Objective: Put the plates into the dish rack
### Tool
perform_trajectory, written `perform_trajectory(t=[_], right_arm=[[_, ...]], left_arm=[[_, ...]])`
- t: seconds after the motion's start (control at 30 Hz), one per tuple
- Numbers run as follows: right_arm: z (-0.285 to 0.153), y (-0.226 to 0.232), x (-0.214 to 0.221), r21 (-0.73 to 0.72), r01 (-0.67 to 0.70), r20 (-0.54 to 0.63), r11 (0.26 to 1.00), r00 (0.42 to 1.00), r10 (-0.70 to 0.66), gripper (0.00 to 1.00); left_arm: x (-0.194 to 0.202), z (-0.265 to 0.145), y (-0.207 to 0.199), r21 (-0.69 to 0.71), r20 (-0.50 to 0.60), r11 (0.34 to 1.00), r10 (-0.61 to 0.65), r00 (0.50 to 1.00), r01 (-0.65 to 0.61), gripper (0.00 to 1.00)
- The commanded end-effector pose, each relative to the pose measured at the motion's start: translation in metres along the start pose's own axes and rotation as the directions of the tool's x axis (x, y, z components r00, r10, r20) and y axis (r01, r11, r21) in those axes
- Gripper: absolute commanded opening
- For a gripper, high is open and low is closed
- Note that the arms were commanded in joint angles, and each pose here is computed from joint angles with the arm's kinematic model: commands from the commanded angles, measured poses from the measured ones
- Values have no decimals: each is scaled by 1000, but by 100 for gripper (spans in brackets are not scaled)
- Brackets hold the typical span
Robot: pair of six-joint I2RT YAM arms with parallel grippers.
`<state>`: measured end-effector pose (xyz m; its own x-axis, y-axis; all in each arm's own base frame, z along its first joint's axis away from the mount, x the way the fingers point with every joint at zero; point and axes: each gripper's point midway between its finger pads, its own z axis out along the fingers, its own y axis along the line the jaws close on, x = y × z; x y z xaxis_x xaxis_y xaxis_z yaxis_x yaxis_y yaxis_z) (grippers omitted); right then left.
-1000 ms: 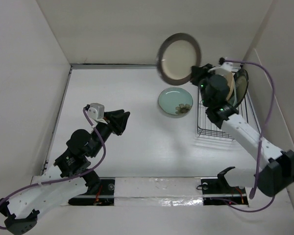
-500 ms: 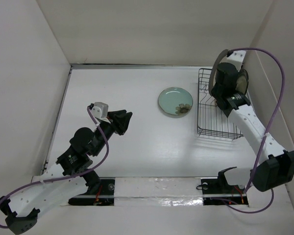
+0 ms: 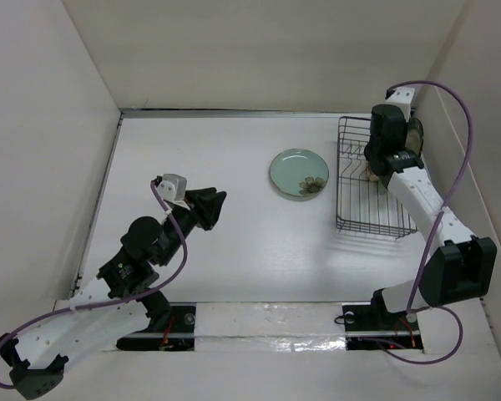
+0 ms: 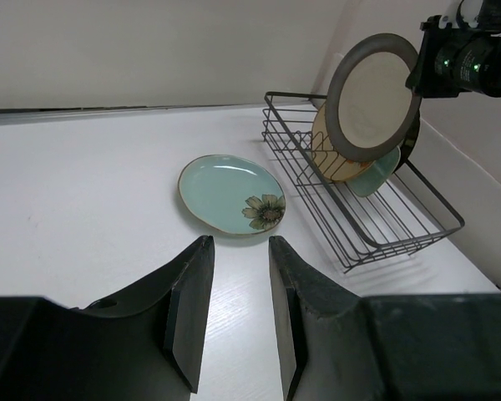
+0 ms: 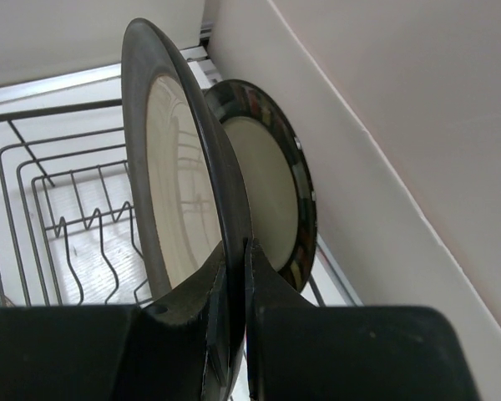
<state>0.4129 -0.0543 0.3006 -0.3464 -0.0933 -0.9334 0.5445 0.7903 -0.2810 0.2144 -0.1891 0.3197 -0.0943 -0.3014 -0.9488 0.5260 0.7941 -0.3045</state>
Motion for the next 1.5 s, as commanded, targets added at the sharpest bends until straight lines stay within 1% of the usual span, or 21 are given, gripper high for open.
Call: perform_trajectory(t=[0.0, 0.17, 0.23, 0.33, 0.4, 0.53, 0.57, 0.63, 0.73, 0.87, 0.97, 1.07, 1.1, 1.13, 1.2, 1.23, 1.27, 1.33, 1.37, 1.4, 1.47], right_arm=[[-2, -3, -55, -39, -160, 146, 986, 976, 164, 0], [6, 17, -40, -88, -151, 124, 985, 979, 161, 0], [12, 24, -31, -91, -139, 102, 986, 984, 148, 0], [13, 36, -20, -98, -110, 83, 989, 989, 118, 0], [16, 39, -11, -92, -99, 65, 991, 992, 105, 0], [19, 47, 7, -107, -99, 36, 989, 994, 103, 0], [20, 50, 14, -116, -90, 27, 989, 995, 94, 0], [20, 55, 20, -125, -122, 9, 985, 992, 124, 0], [21, 60, 28, -144, -118, -1, 982, 993, 119, 0], [20, 75, 40, -167, -95, -23, 981, 995, 93, 2], [21, 76, 47, -160, -104, -33, 982, 994, 100, 11], [18, 80, 49, -183, -139, -46, 973, 990, 133, 18], [18, 84, 50, -199, -150, -52, 968, 988, 143, 24], [17, 87, 53, -209, -163, -62, 964, 986, 153, 27], [18, 91, 56, -217, -178, -76, 960, 983, 165, 29], [18, 92, 57, -215, -193, -83, 957, 980, 179, 35], [18, 91, 58, -209, -197, -83, 958, 980, 183, 36], [17, 86, 55, -186, -224, -77, 957, 974, 213, 54], [15, 85, 52, -190, -233, -74, 954, 972, 223, 58], [9, 83, 43, -213, -256, -64, 943, 967, 248, 65], [2, 78, 30, -235, -295, -46, 926, 955, 293, 74]], left_arm=[[-6, 2, -3, 10, 27, 1000, 1, 1000, -1, 30], [-9, 2, -4, 12, 39, 1000, -4, 999, 3, 30], [-5, 3, -3, 7, 21, 1000, 3, 1000, -3, 30], [-10, 2, -4, 12, 41, 1000, -1, 999, 1, 30], [-7, 2, -2, 6, 32, 1000, 1, 999, -1, 30], [-10, 2, -4, 12, 41, 1000, -3, 999, 2, 30], [-9, 2, -4, 11, 38, 1000, 0, 999, 0, 30], [-4, 4, -2, 4, 19, 1000, 7, 1000, -7, 30], [-5, 5, -4, 9, 24, 1000, 3, 1000, -4, 30], [5, 10, -3, -3, -18, 1000, 12, 1000, -12, 30], [9, 14, -2, -11, -30, 1000, 16, 999, -17, 31], [18, 19, -2, -18, -62, 1000, 21, 998, -22, 35], [22, 21, -2, -23, -78, 999, 21, 997, -23, 35], [28, 25, -2, -27, -99, 999, 26, 995, -29, 35], [31, 28, -2, -32, -120, 999, 25, 992, -29, 35], [33, 29, -3, -34, -130, 999, 21, 991, -25, 35], [38, 33, -3, -39, -147, 999, 24, 989, -30, 35], [43, 36, 0, -51, -166, 998, 23, 986, -32, 36], [43, 38, 3, -53, -169, 998, 8, 986, -17, 37], [44, 40, 4, -52, -174, 999, -2, 985, -8, 37], [46, 44, 3, -53, -183, 999, -10, 983, 1, 39]])
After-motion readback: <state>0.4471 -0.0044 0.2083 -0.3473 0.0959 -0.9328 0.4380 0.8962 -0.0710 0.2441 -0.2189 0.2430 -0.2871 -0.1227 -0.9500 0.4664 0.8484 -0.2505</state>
